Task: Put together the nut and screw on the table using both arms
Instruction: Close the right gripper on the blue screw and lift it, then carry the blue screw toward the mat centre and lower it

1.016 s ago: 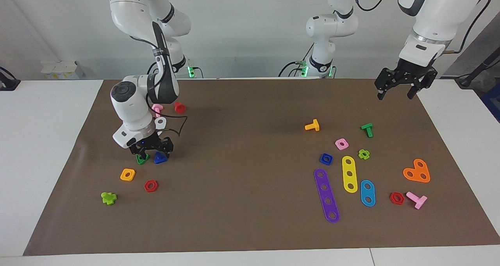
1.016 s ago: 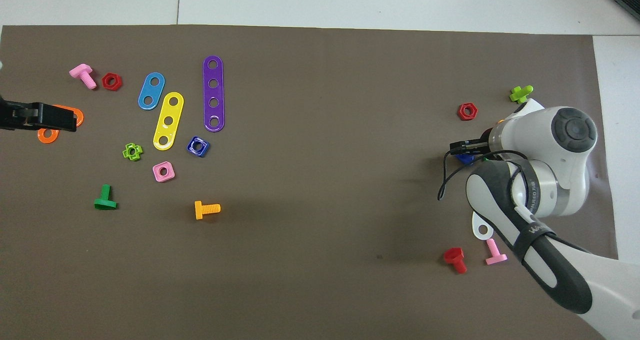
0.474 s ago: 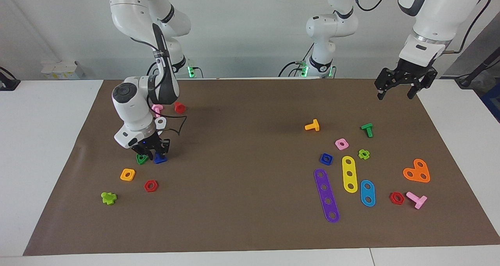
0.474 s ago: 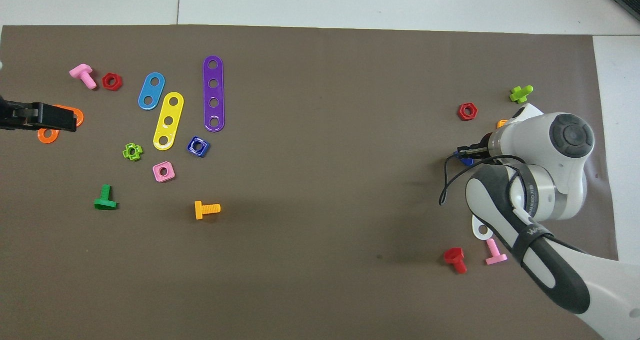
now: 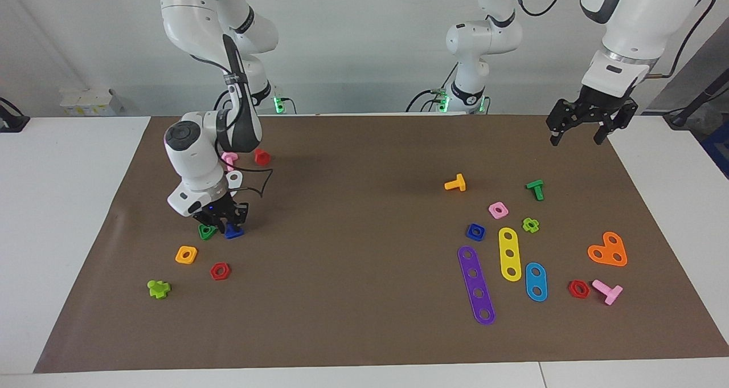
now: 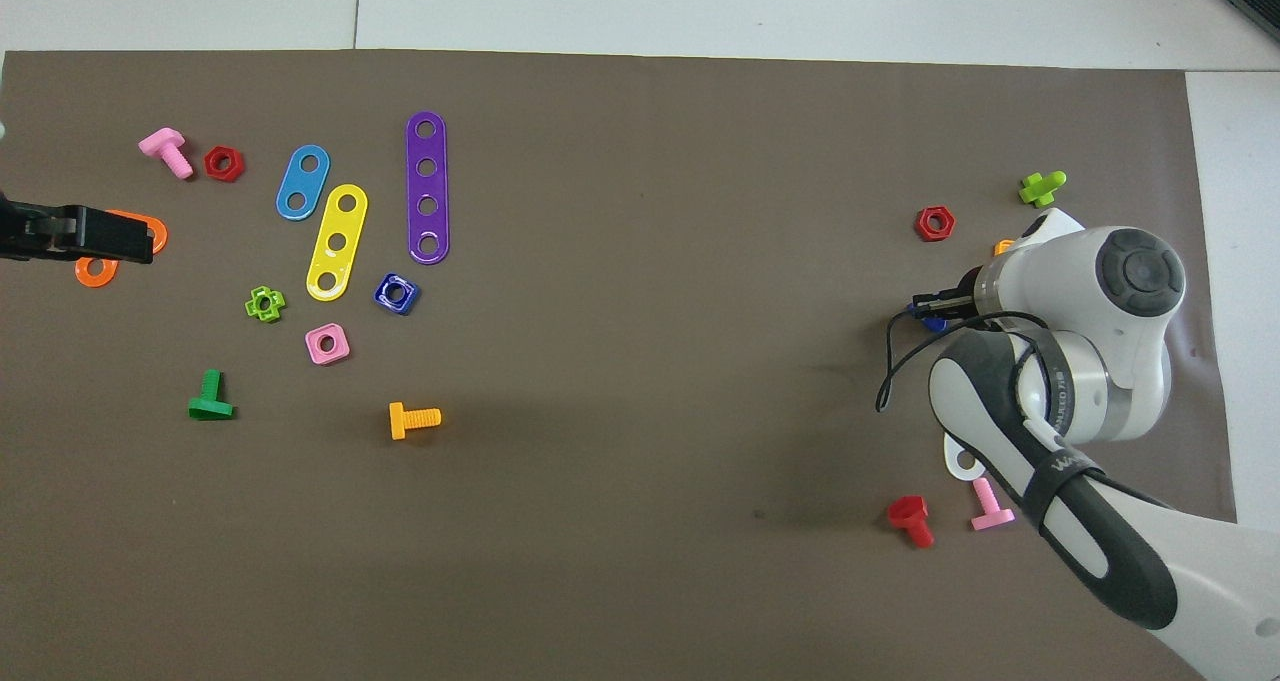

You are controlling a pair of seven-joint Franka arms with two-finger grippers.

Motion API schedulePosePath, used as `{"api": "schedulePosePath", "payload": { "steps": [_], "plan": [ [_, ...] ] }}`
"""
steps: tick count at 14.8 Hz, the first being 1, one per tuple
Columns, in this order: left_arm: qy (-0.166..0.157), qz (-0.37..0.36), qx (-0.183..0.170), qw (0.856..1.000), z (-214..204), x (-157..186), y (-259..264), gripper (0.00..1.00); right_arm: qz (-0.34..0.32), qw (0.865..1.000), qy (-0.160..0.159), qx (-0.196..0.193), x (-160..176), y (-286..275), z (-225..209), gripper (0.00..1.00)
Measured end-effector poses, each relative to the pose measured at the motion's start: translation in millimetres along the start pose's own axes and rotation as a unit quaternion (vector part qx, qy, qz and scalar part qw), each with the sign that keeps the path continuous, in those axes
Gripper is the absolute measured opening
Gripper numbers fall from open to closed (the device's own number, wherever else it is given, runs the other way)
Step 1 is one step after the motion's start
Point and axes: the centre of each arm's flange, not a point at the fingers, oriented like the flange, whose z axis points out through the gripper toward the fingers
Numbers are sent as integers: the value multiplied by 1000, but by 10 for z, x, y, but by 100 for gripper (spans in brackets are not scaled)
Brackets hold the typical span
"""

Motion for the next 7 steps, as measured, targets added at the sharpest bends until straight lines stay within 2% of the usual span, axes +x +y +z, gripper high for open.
{"api": "schedulePosePath", "payload": {
  "steps": [5, 6, 7],
  "plan": [
    [0, 0, 0, 1000, 0, 0, 0, 100, -1, 1000, -1, 0, -5, -9, 7, 40],
    [0, 0, 0, 1000, 0, 0, 0, 100, -1, 1000, -1, 0, -5, -9, 7, 35],
    [0, 0, 0, 1000, 0, 0, 0, 100, -1, 1000, -1, 0, -5, -11, 5, 25]
  ]
}}
